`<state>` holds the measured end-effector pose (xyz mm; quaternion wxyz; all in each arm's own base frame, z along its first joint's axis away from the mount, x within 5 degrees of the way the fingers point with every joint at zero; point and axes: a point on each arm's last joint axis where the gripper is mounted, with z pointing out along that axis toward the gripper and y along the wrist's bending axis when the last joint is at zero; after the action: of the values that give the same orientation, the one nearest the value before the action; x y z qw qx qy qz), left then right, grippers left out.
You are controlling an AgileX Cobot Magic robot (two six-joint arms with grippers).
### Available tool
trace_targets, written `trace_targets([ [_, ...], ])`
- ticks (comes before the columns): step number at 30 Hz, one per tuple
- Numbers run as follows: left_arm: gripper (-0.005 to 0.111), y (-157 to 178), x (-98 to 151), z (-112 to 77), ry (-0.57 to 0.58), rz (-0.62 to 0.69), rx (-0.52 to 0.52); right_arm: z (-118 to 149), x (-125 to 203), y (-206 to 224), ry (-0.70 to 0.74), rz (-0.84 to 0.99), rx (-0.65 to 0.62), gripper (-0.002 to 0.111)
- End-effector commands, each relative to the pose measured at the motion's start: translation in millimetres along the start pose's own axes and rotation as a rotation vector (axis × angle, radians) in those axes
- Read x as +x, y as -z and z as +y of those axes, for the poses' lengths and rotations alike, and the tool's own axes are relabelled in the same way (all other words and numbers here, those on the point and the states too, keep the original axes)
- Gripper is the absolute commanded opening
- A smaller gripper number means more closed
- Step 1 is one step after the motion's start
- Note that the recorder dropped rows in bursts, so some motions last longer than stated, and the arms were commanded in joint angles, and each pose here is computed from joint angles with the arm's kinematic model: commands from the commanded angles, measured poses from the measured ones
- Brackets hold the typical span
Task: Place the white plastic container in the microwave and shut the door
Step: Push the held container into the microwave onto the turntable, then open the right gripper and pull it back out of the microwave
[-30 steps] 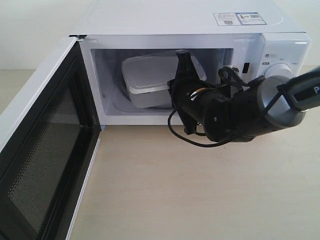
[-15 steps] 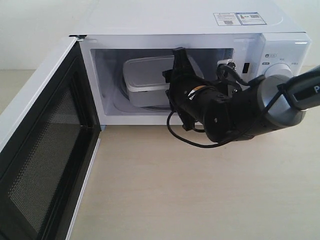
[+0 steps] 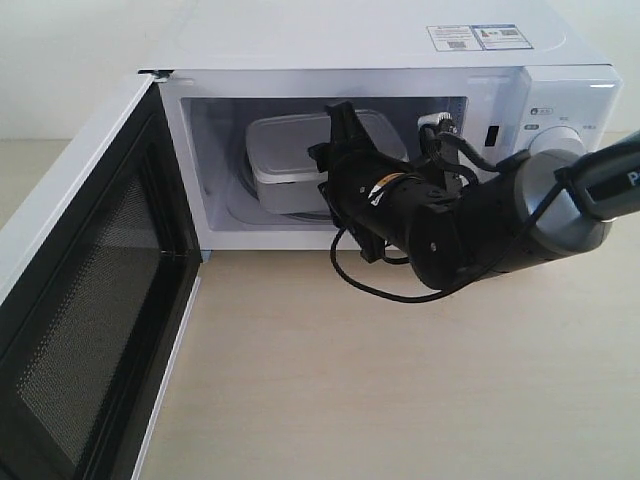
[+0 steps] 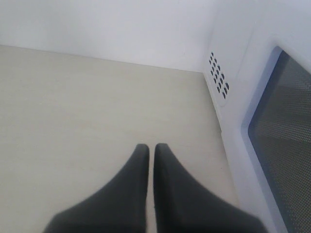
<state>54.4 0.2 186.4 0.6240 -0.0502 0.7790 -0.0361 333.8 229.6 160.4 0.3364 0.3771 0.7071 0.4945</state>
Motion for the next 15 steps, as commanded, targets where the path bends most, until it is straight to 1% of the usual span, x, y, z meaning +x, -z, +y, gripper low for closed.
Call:
trace_targets([
  [1, 0.004, -0.1, 1.0, -0.3, 0.007, 0.0, 0.008, 6.3, -1.4, 7.0, 0.026, 0.011, -0.014, 0.046],
  [6, 0.004, -0.1, 1.0, -0.3, 0.007, 0.0, 0.008, 6.2, -4.1, 25.9, 0.08, 0.011, -0.016, 0.046],
  [9, 0.004, -0.1, 1.0, -0.3, 0.007, 0.0, 0.008, 7.2, -2.4, 38.3, 0.162, 0.048, -0.024, 0.046],
  [15, 0.004, -0.1, 1.0, -0.3, 0.007, 0.0, 0.008, 12.2, 6.7, 60.2, 0.348, 0.178, -0.071, 0.046],
])
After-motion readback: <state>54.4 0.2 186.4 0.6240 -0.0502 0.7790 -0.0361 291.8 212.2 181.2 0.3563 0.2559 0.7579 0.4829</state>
